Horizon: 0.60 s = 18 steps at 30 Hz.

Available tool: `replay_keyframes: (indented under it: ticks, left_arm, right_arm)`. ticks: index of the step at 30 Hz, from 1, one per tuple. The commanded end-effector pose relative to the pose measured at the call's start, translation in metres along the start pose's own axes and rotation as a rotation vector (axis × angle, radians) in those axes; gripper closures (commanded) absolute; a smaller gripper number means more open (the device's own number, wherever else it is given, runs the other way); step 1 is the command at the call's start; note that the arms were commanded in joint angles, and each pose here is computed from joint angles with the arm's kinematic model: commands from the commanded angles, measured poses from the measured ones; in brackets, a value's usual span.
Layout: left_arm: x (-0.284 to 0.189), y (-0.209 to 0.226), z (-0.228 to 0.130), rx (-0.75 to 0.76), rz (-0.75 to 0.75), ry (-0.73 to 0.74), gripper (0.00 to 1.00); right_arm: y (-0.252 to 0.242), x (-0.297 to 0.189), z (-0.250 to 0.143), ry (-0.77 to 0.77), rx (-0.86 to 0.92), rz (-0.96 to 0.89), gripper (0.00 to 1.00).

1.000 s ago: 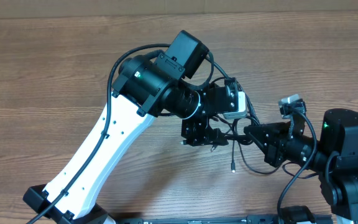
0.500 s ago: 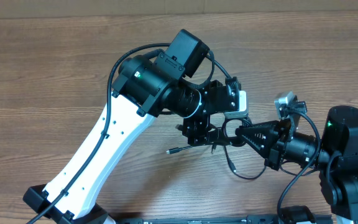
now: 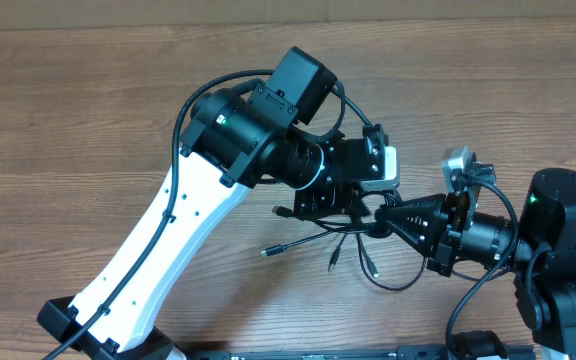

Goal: Untangle cables

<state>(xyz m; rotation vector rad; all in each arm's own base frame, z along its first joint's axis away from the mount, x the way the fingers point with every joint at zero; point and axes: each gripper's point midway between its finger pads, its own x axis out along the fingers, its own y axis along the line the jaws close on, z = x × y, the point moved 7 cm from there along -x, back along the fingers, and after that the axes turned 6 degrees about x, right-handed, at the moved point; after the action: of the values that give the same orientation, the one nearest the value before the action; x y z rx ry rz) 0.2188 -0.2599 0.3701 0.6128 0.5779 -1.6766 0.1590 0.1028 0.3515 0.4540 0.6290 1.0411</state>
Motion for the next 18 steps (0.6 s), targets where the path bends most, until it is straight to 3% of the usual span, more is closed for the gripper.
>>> replay_keyframes:
  ticks: [1,4,6,7,8,11,14,18]
  left_arm:
    - [-0.009,-0.006,0.008,0.044,0.011,-0.034,0.96]
    - [-0.009,-0.006,0.008,0.044,0.009,-0.036,0.96]
    - [-0.009,-0.006,0.008,0.044,0.009,-0.036,0.96]
    - [-0.009,-0.006,0.008,0.044,0.009,-0.036,0.96]
    - [-0.009,-0.006,0.008,0.043,0.009,-0.036,0.96]
    - [-0.01,-0.006,0.007,0.026,0.011,-0.033,0.96]
    - [-0.01,-0.008,0.006,0.009,0.001,-0.024,0.96]
    - [-0.01,-0.007,0.002,-0.039,0.014,0.004,0.96]
  right_arm:
    - [0.008,-0.002,0.003,-0.007,-0.029,0.034,0.96]
    - [0.008,-0.002,0.003,-0.007,-0.029,0.033,0.96]
    - [0.008,-0.002,0.003,-0.006,-0.028,0.033,0.91]
    - [0.008,-0.002,0.003,-0.007,-0.028,0.033,0.79]
    - [0.008,-0.002,0.003,-0.007,-0.028,0.033,0.73]
    - [0.002,-0.002,0.003,-0.015,-0.02,-0.021,0.36]
    - [-0.007,-0.002,0.002,-0.02,0.002,-0.105,0.22]
    - [-0.021,-0.005,0.001,-0.033,0.026,-0.244,0.13]
